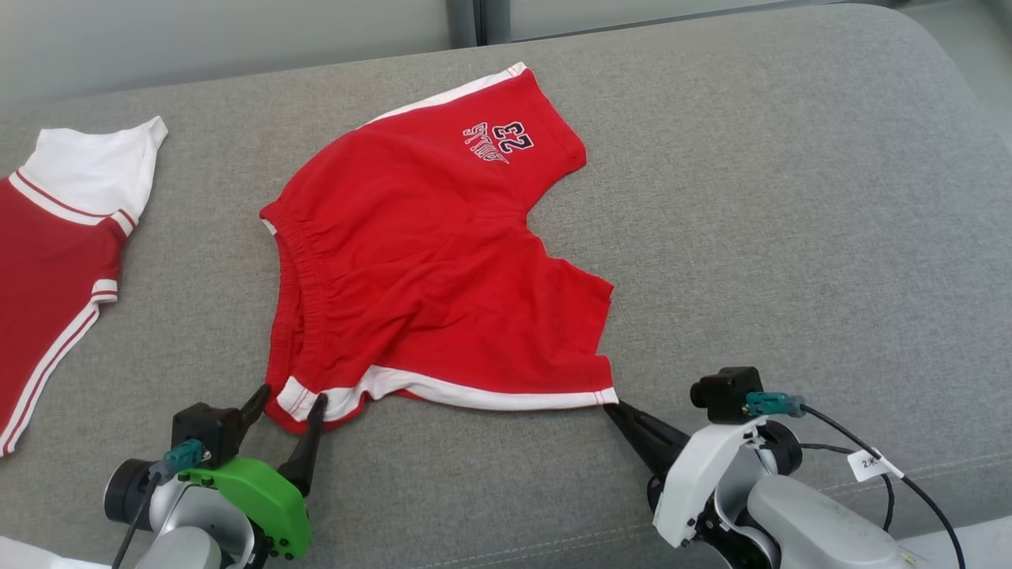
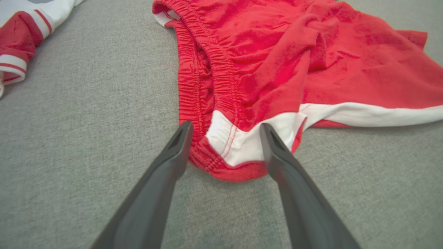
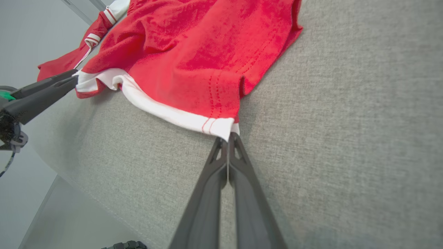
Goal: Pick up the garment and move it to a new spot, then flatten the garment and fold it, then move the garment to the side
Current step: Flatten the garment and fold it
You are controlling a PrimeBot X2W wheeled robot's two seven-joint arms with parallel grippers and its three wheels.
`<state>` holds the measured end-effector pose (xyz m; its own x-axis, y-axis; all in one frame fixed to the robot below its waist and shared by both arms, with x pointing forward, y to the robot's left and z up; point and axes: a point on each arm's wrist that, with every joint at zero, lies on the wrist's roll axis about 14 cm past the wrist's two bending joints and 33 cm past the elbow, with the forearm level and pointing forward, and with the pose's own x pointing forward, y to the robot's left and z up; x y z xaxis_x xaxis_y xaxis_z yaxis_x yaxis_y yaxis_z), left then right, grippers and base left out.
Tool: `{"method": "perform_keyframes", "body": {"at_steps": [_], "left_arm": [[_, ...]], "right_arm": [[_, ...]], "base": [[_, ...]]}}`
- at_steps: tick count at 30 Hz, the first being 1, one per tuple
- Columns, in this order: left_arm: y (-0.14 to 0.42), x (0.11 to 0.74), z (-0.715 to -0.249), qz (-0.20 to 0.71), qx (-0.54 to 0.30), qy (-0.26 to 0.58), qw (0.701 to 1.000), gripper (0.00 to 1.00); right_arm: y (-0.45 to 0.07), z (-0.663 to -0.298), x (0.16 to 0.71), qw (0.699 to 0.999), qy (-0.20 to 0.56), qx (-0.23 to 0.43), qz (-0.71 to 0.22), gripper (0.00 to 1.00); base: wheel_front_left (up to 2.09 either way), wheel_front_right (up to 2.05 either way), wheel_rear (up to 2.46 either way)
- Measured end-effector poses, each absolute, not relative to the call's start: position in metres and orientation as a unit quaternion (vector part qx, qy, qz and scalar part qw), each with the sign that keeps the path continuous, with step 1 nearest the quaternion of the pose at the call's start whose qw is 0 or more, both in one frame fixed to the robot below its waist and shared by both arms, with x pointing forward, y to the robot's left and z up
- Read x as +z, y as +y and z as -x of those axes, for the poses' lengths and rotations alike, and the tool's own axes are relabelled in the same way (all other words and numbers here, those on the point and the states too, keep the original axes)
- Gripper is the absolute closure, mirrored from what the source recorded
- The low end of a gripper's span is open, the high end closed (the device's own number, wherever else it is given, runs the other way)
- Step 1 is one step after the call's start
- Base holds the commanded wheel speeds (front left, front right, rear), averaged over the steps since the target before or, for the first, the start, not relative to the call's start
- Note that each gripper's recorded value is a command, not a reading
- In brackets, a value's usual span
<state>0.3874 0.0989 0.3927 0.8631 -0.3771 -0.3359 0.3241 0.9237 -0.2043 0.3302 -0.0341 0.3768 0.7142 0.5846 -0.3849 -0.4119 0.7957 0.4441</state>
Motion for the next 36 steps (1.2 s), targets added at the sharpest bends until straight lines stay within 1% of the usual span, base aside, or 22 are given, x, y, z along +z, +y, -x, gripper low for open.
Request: {"method": "perform_keyframes", "body": {"at_steps": [5,7,8,9,10,21,29,33,36], "left_arm": [[0.093,0.391,-0.39,0.069,-0.194,0.194,0.959,0.0],[0.093,0.389,-0.39,0.067,-0.196,0.201,0.958,0.53],[0.092,0.388,-0.39,0.067,-0.197,0.202,0.957,0.53],[0.092,0.388,-0.39,0.068,-0.198,0.202,0.957,0.75],[0.092,0.387,-0.389,0.068,-0.199,0.206,0.956,1.0],[0.091,0.385,-0.383,0.069,-0.204,0.214,0.953,1.0],[0.102,0.42,-0.398,0.107,-0.179,0.137,0.968,1.0],[0.101,0.431,-0.398,0.115,-0.181,0.117,0.97,1.0],[0.108,0.43,-0.394,0.137,-0.167,0.117,0.969,1.0]], "right_arm": [[-0.04,-0.333,0.378,0.914,0.255,0.268,-0.166,1.0],[-0.041,-0.334,0.378,0.916,0.252,0.266,-0.166,1.0],[-0.042,-0.335,0.379,0.916,0.251,0.264,-0.165,1.0],[-0.044,-0.336,0.379,0.917,0.25,0.263,-0.164,1.0],[-0.045,-0.337,0.379,0.918,0.248,0.262,-0.163,1.0],[-0.058,-0.346,0.381,0.925,0.238,0.253,-0.153,1.0],[-0.07,-0.354,0.392,0.933,0.213,0.25,-0.144,1.0],[-0.087,-0.357,0.392,0.939,0.209,0.237,-0.137,1.0],[-0.09,-0.353,0.389,0.938,0.214,0.229,-0.149,1.0]], "base": [[0.0,0.0,0.0],[0.0,0.0,0.0],[0.0,0.0,0.0],[0.0,0.0,0.0],[0.0,0.0,0.0],[0.0,0.0,0.0],[0.0,0.0,0.0],[0.0,0.0,0.0],[0.0,0.0,0.0]]}}
